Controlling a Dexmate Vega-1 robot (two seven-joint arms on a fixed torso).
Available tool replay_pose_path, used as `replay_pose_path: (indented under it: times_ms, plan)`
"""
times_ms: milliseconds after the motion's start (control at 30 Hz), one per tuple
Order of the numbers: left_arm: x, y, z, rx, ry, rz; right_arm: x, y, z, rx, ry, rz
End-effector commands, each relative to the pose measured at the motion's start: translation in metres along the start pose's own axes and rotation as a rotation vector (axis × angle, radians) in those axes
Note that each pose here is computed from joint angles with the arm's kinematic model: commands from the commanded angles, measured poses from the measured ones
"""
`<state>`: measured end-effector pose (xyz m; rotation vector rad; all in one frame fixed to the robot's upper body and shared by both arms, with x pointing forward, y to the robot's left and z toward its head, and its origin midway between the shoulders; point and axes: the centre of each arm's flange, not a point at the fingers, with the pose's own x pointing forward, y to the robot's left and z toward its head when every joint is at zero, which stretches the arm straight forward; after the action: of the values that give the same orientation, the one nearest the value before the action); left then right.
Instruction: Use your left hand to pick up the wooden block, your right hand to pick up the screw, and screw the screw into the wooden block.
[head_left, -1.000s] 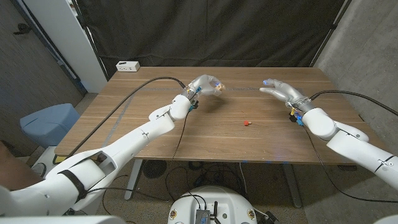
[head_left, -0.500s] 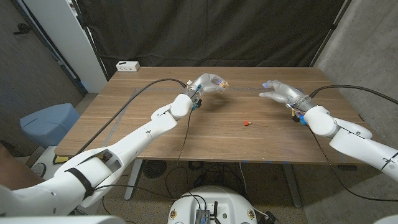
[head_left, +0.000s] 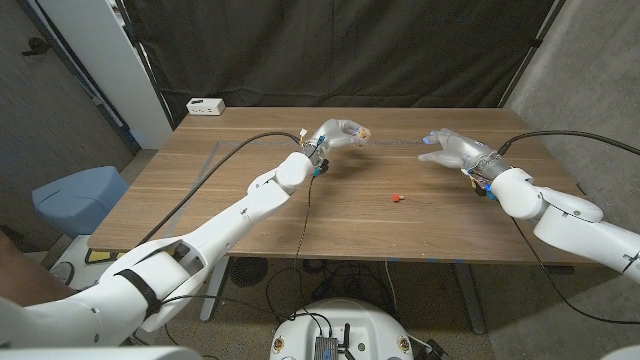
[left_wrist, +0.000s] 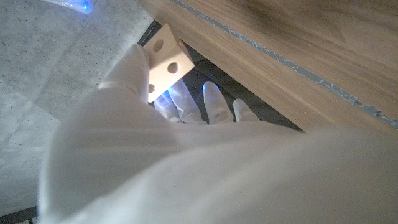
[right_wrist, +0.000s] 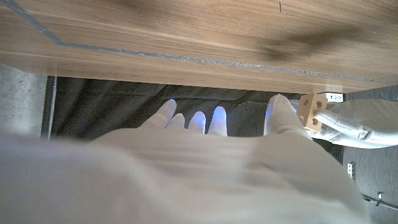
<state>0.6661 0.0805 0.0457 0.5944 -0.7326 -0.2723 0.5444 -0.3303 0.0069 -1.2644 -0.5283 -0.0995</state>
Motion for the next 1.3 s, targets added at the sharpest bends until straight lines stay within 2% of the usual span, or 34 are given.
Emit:
replay_pose_path:
  times_ms: [33, 233, 500, 1300]
  plan:
    - [0.009, -0.005, -0.002, -0.124, 0.006, -0.041, -0.007, -0.005, 0.006, -0.103, -0.019, 0.044]
    - [0.012, -0.006, -0.003, -0.151, 0.000, -0.054, -0.008, -0.007, 0.008, -0.139, -0.044, 0.080]
    - [0.015, -0.010, -0.003, -0.204, 0.030, -0.072, -0.004, -0.008, 0.011, -0.192, -0.069, 0.125]
    - [0.026, -0.010, -0.011, -0.240, 0.004, -0.109, 0.006, -0.003, 0.028, -0.344, -0.102, 0.235]
